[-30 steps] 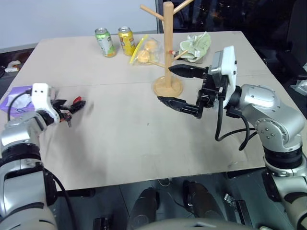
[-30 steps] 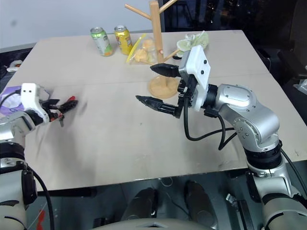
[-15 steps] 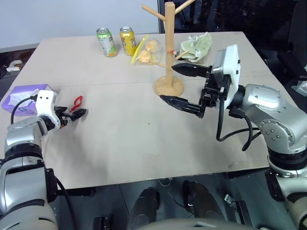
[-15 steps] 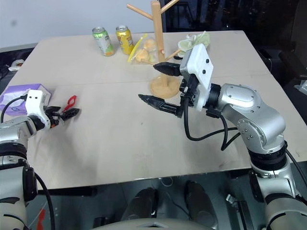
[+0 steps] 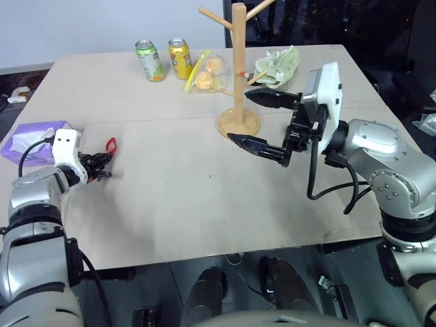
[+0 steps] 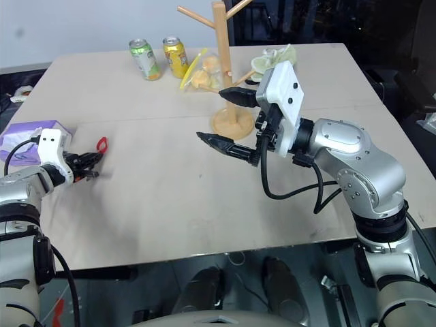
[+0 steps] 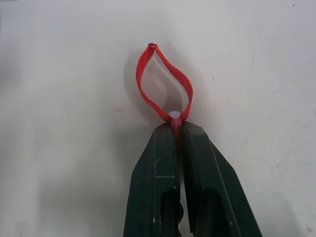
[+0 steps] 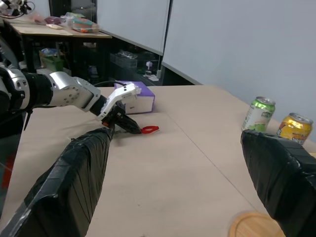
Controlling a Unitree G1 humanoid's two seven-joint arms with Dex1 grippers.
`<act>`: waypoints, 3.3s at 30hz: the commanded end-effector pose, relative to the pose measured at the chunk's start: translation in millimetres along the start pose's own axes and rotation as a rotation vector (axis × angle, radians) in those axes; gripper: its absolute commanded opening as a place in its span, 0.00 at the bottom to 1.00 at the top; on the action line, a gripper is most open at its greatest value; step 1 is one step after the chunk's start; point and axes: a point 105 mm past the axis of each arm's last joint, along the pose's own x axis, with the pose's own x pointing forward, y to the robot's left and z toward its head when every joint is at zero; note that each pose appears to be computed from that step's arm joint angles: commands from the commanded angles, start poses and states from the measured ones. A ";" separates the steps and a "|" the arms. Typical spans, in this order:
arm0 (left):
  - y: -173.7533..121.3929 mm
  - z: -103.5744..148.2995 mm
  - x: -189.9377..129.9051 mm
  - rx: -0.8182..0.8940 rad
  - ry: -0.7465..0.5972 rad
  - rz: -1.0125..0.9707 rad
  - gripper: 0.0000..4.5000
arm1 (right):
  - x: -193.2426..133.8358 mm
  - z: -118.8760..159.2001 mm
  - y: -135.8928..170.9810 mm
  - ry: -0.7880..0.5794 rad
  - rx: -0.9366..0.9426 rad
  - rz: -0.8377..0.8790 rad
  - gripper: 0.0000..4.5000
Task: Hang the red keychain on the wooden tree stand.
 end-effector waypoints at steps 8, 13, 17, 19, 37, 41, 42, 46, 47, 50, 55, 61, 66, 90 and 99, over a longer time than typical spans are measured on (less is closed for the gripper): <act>-152.2 90.1 -6.7 0.264 -0.333 -0.411 0.01 | -16.2 -3.5 1.7 -0.041 0.008 -0.143 1.00; -209.3 95.6 -33.9 0.396 -0.442 -0.518 0.01 | -26.7 -6.3 -2.9 -0.088 0.134 -0.307 1.00; -226.4 111.1 -54.2 0.460 -0.583 -0.527 0.01 | -34.9 -8.3 -1.3 -0.078 0.155 -0.385 1.00; -236.1 112.6 -62.3 0.509 -0.635 -0.552 0.01 | -37.8 -8.7 -0.8 -0.073 0.157 -0.414 1.00; -294.7 135.0 -28.6 0.602 -0.874 -0.601 0.01 | -37.5 3.9 -7.7 -0.062 0.050 -0.467 1.00; -295.1 141.8 -19.9 0.614 -0.905 -0.576 0.01 | -38.6 2.7 -7.0 -0.053 0.043 -0.474 1.00; -294.8 143.5 -16.8 0.616 -0.908 -0.568 0.01 | -39.4 2.9 -7.5 -0.053 0.043 -0.480 1.00; -295.6 143.6 -5.7 0.643 -0.914 -0.556 0.01 | -41.6 2.8 -9.3 -0.049 0.035 -0.499 1.00; -295.9 143.8 -3.2 0.644 -0.916 -0.555 0.01 | -42.3 2.6 -9.6 -0.048 0.034 -0.503 1.00; -297.9 147.1 2.5 0.639 -0.926 -0.555 0.01 | -43.4 2.5 -9.4 -0.046 0.033 -0.510 1.00; -301.2 151.8 9.8 0.654 -0.945 -0.555 0.01 | -45.4 3.0 -10.0 -0.043 0.027 -0.526 1.00; -300.8 150.8 18.1 0.678 -0.939 -0.528 0.01 | -47.1 4.5 -10.3 -0.047 0.025 -0.543 1.00; -296.2 151.5 22.1 0.695 -0.936 -0.493 0.01 | -48.4 4.8 -11.3 -0.045 0.024 -0.553 1.00; -281.9 144.6 30.2 0.728 -0.865 -0.448 0.37 | -45.3 1.3 -10.5 -0.036 0.039 -0.534 1.00; -257.4 141.8 13.2 0.628 -0.773 -0.561 1.00 | -46.9 -9.2 -10.9 0.046 0.020 -0.470 1.00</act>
